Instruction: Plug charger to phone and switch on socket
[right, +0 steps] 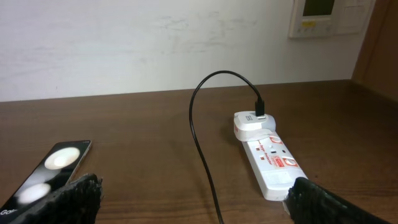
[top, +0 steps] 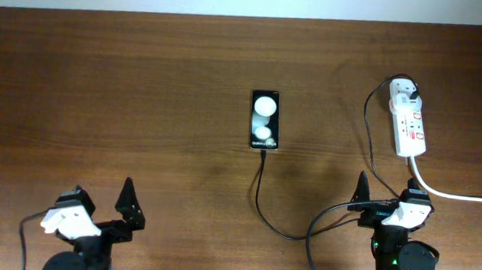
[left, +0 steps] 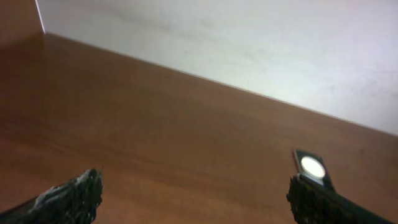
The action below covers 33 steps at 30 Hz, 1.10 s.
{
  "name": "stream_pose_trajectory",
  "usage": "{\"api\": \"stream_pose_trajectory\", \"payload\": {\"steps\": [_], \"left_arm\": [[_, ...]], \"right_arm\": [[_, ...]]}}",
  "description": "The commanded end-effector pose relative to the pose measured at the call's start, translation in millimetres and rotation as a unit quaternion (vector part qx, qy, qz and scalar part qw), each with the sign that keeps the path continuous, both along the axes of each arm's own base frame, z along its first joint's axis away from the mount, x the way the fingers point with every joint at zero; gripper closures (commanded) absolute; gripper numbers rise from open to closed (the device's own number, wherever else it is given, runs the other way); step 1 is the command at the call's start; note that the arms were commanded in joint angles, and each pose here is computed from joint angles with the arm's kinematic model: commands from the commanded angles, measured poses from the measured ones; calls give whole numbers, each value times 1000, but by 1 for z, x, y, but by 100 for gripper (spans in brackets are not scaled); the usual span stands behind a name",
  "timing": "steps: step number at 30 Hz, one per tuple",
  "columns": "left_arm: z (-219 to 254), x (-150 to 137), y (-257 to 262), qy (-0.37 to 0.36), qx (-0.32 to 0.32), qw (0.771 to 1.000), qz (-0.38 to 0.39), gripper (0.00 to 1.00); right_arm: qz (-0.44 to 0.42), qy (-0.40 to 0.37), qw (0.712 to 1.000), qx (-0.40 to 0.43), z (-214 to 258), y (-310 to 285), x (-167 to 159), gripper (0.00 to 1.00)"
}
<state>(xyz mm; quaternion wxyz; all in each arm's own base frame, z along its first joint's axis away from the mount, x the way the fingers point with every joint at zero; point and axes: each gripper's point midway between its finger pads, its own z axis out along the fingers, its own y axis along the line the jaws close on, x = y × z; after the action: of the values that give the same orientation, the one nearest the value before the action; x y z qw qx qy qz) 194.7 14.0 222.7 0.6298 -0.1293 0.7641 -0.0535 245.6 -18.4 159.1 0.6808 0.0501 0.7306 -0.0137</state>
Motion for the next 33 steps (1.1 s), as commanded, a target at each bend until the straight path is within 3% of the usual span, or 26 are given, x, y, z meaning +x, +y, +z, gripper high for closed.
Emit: {"api": "stream_pose_trajectory", "payload": {"steps": [1, 7, 9, 14, 33], "left_arm": [[-20, 16, -2, -7, 1, 1000, -8, 1], [-62, 46, -7, -42, 4, 999, -22, 1], [-66, 51, -19, -61, 59, 994, -65, 1], [-66, 51, -23, -60, 163, 981, -91, 1], [-66, 51, -21, -59, 167, 980, -84, 1]], "right_arm": [[-3, 1, 1000, -2, -2, 0, 0, 1], [-3, 1, 1000, -2, -2, 0, 0, 1], [-3, 1, 1000, -2, -2, 0, 0, 1], [-3, 1, 1000, -2, -2, 0, 0, 1], [-3, 1, 1000, -2, -2, 0, 0, 1]]}}
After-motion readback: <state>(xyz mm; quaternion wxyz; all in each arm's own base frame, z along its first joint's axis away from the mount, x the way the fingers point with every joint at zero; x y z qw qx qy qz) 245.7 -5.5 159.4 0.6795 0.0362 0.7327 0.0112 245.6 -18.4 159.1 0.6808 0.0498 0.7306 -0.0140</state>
